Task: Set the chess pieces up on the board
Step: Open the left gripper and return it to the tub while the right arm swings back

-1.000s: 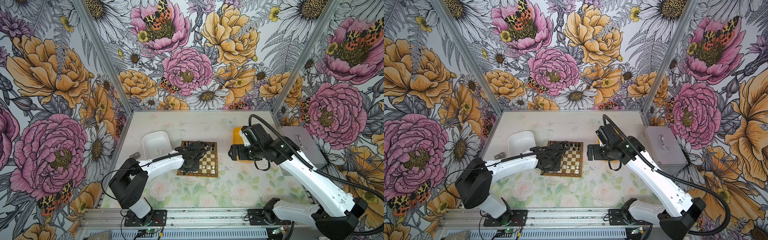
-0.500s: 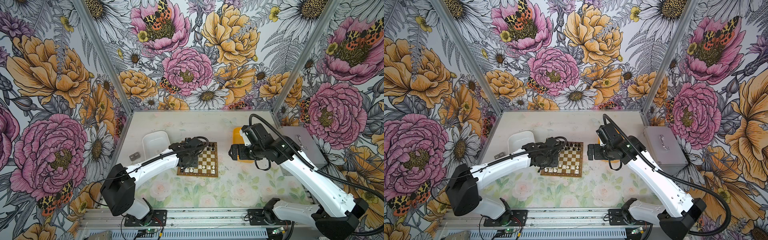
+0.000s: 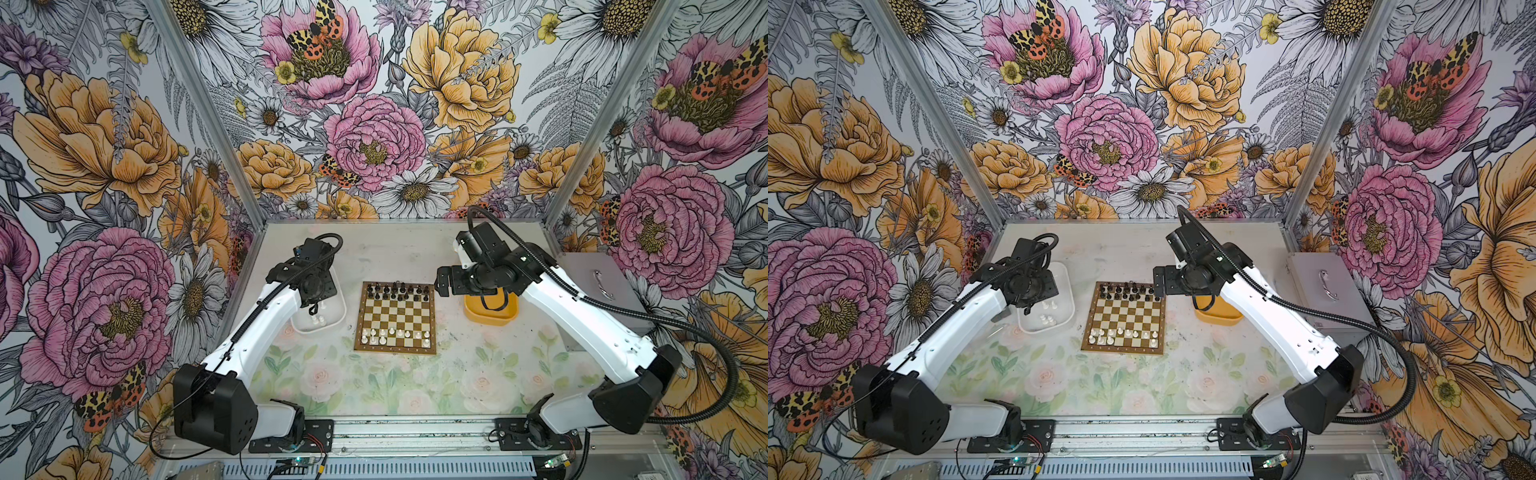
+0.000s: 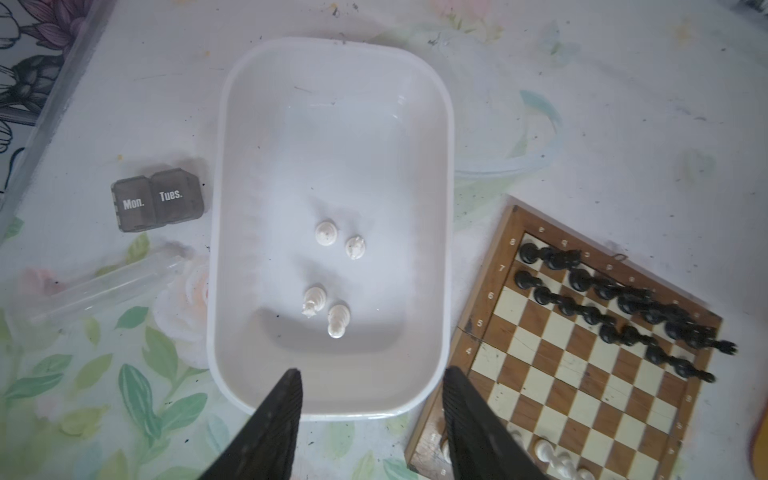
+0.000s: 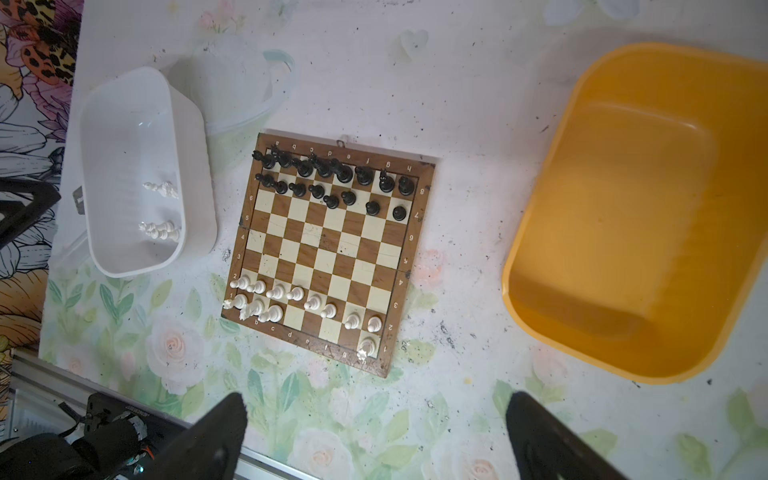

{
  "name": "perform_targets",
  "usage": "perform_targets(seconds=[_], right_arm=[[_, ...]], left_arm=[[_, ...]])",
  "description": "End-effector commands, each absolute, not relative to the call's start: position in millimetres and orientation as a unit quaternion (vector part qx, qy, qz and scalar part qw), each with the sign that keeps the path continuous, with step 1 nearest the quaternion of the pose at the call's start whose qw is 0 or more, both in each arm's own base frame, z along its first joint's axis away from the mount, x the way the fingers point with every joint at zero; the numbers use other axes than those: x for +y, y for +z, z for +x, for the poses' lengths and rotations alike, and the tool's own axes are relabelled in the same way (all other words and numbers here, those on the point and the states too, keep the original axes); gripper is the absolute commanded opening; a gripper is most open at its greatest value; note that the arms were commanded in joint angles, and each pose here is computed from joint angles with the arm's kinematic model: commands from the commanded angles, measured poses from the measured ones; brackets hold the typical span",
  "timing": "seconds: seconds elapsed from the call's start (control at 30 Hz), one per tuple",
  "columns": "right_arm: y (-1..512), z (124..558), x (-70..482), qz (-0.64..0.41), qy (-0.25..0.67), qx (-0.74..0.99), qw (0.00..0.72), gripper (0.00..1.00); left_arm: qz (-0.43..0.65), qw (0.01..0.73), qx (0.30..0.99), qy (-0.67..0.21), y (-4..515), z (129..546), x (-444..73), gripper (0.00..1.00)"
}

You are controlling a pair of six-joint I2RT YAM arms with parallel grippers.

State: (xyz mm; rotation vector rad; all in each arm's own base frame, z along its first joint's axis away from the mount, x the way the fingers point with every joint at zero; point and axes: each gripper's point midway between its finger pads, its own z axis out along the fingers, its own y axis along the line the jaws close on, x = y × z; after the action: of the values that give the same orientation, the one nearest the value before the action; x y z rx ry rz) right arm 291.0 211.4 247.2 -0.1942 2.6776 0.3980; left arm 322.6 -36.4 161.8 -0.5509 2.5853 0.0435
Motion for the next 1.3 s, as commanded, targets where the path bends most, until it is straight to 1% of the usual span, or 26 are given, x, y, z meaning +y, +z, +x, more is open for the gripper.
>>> perform_targets(seconds=[0.0,0.17,0.27,0.57,0.73,1.1,1.27], right_arm=[[263,309,233,-0.092,0.168,0.953,0.235,1.0],[261,327,250,-0.1,0.175,0.952,0.229,1.0],[259,333,257,-0.104,0.178,0.952,0.225,1.0],[258,345,252,-0.091,0.176,0.954,0.225,1.0],[257,347,247,-0.084,0.173,0.955,0.226,1.0],[259,352,243,-0.077,0.17,0.955,0.231,1.0],[258,353,243,-0.071,0.168,0.956,0.231,1.0]], left_arm=[[-0.198,0.221,0.955,0.009,137,325,-25,0.52],[-0.223,0.205,0.953,0.007,114,338,-10,0.51],[-0.228,0.196,0.954,0.005,105,350,-6,0.46],[-0.224,0.17,0.96,0.007,83,373,-3,0.43],[-0.225,0.162,0.961,0.018,73,377,2,0.41],[-0.225,0.145,0.963,0.01,56,378,5,0.37],[-0.221,0.14,0.965,0.01,53,379,6,0.33]])
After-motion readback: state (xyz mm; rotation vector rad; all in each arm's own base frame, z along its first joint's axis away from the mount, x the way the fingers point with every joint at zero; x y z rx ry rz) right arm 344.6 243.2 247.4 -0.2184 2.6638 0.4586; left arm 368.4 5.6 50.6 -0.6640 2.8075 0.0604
